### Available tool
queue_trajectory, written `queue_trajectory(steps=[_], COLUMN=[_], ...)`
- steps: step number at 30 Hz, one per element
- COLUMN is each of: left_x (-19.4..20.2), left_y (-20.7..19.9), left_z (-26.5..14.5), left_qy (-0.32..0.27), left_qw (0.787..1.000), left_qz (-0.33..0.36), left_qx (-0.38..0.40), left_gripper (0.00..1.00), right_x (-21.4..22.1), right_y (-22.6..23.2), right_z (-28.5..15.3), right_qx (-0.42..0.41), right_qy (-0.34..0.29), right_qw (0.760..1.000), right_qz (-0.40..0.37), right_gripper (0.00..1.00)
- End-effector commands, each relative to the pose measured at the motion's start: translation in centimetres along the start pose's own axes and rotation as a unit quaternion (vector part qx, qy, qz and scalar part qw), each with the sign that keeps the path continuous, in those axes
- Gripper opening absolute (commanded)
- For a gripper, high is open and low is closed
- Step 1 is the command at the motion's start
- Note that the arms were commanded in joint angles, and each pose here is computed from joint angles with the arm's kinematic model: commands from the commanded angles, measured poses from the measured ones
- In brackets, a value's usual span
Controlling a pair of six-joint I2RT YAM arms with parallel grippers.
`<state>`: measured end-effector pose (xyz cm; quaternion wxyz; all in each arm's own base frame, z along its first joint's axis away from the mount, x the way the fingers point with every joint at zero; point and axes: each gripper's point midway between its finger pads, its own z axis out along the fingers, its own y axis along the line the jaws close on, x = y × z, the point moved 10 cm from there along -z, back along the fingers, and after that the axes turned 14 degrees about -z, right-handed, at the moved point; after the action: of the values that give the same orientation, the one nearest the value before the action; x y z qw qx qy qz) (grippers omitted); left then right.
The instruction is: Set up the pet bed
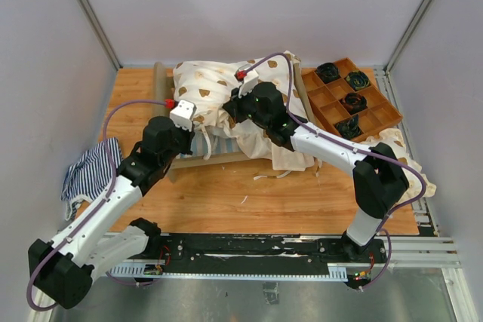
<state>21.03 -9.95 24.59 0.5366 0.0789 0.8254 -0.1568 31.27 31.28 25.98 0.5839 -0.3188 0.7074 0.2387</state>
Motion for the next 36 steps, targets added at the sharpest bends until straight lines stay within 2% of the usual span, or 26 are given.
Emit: queue_trajectory(steps=[1,3,7,9,14,16,20,23,28,36], left_x=[-1.2,-1.0,0.3,0.9,1.9,1.8,2.0,2.5,3.1,2.6], left_y=[1.4,1.8,1.9,2.1,2.4,2.4,1.8,1.3,1.9,2.2], left_z=[-1.6,-2.4,-3.0,-3.1,-2.8,-2.7,-2.7,-2.6,-2.4,-2.8], left_qy=[-0.038,-0.048,-0.048,-0.044,-0.036,-0.039,-0.042,-0.041,-0.039,-0.042], left_qw=[0.991,0.987,0.986,0.984,0.98,0.98,0.98,0.981,0.968,0.956], left_qz=[-0.037,-0.054,-0.078,-0.086,-0.094,-0.1,-0.133,-0.156,-0.186,-0.254], left_qx=[-0.119,-0.146,-0.141,-0.153,-0.17,-0.169,-0.142,-0.112,-0.166,-0.144], left_gripper=[0.0,0.0,0.0,0.0,0.0,0.0,0.0,0.0,0.01,0.0], right_x=[-0.8,-0.5,-0.5,-0.7,-1.3,-1.6,-1.8,-1.0,1.1,5.0], right_y=[-0.5,-0.2,0.1,0.2,0.6,1.0,2.2,3.7,8.5,13.5], right_z=[-0.3,-0.3,-0.4,-0.6,-2.5,-3.7,-5.8,-6.5,-6.5,-4.2], right_qx=[-0.013,-0.031,-0.053,-0.063,-0.078,-0.087,-0.113,-0.145,-0.208,-0.263], right_qy=[-0.023,-0.018,-0.012,-0.005,0.001,-0.01,-0.048,-0.069,-0.092,-0.161], right_qw=[1.0,0.999,0.999,0.998,0.997,0.996,0.989,0.978,0.949,0.896], right_qz=[0.009,0.008,0.008,0.006,-0.003,-0.019,-0.076,-0.136,-0.219,-0.319], right_gripper=[0.0,0.0,0.01,0.06,0.27,0.35,0.42,0.45,0.45,0.47])
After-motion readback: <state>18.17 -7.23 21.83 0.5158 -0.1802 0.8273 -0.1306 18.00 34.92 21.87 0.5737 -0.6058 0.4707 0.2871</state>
